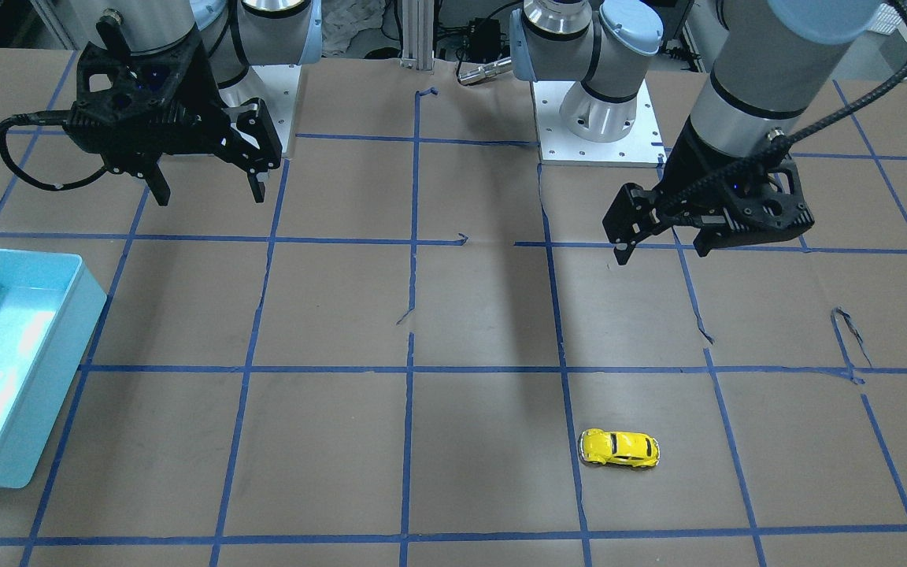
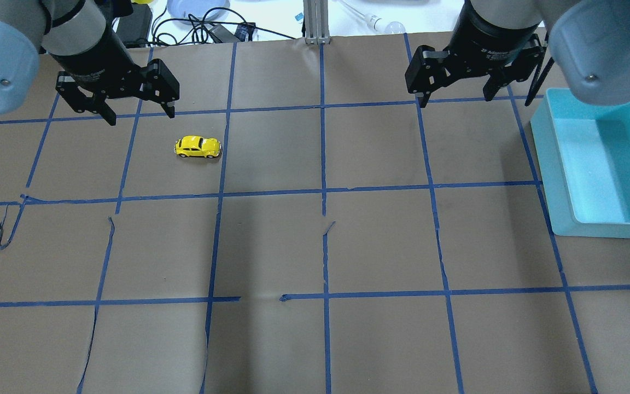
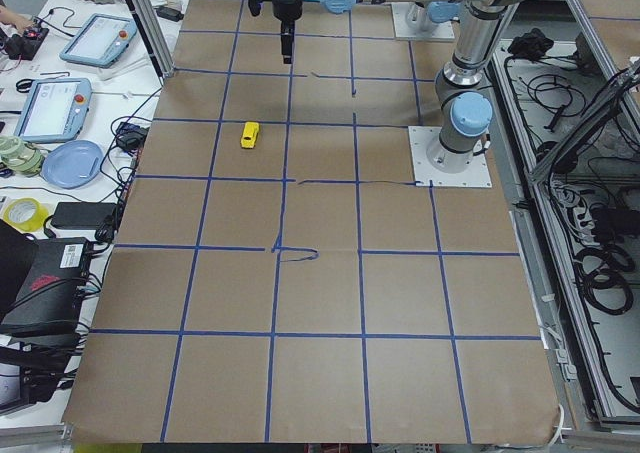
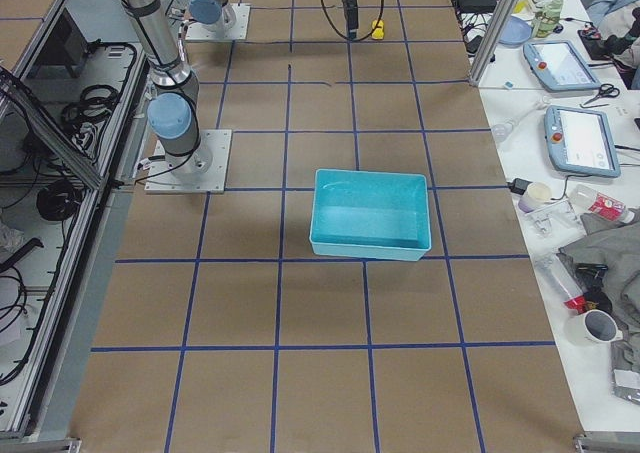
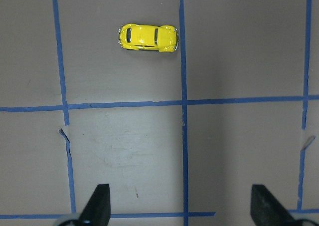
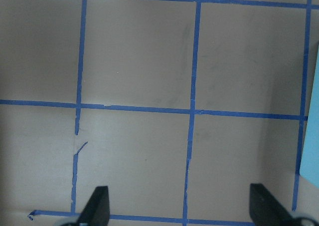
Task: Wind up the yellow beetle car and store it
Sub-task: 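Move the left gripper down over the yellow beetle car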
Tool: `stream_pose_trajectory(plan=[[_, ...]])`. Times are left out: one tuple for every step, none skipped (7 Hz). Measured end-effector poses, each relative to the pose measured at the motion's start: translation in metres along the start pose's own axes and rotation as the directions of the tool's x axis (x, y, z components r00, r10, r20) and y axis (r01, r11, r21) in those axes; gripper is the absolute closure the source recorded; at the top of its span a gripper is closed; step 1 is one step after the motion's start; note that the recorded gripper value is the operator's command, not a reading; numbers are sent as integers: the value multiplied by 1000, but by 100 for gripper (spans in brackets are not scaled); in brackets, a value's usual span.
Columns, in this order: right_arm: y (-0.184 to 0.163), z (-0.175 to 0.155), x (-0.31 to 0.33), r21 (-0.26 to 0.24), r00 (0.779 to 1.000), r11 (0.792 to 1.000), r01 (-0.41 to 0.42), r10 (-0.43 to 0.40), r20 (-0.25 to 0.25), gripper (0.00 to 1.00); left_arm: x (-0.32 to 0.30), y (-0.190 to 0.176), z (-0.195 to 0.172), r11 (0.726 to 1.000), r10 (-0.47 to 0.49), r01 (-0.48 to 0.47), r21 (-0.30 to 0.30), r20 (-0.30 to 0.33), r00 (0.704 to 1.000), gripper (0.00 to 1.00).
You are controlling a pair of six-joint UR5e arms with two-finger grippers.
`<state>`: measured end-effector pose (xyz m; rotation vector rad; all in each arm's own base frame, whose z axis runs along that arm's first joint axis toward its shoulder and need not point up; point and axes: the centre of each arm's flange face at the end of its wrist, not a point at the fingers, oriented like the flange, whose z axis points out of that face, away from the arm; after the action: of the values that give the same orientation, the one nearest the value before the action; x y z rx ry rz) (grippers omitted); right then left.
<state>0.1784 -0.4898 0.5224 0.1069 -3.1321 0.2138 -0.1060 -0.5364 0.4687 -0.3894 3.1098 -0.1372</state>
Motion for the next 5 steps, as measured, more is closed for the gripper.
stream_pose_trajectory(plan=[[0, -1, 0, 1, 1000, 1000, 1, -1, -1, 0, 1, -5, 10, 987, -161, 161, 30, -10, 987, 0], [0, -1, 1, 0, 1000, 1000, 2, -2, -1, 0, 2, -10, 23, 959, -282, 282, 33, -15, 959, 0], [1, -1, 1, 0, 1000, 1000, 3, -3, -2, 0, 2, -16, 40, 922, -387, 388, 17, -10, 922, 0], [1, -1, 1, -1, 1000, 1000, 5, -5, -2, 0, 1, -24, 59, 864, -504, 504, 6, -3, 864, 0], [1, -1, 1, -1, 1000, 1000, 6, -6, 0, 0, 0, -34, 82, 771, -637, 637, 3, -2, 771, 0]])
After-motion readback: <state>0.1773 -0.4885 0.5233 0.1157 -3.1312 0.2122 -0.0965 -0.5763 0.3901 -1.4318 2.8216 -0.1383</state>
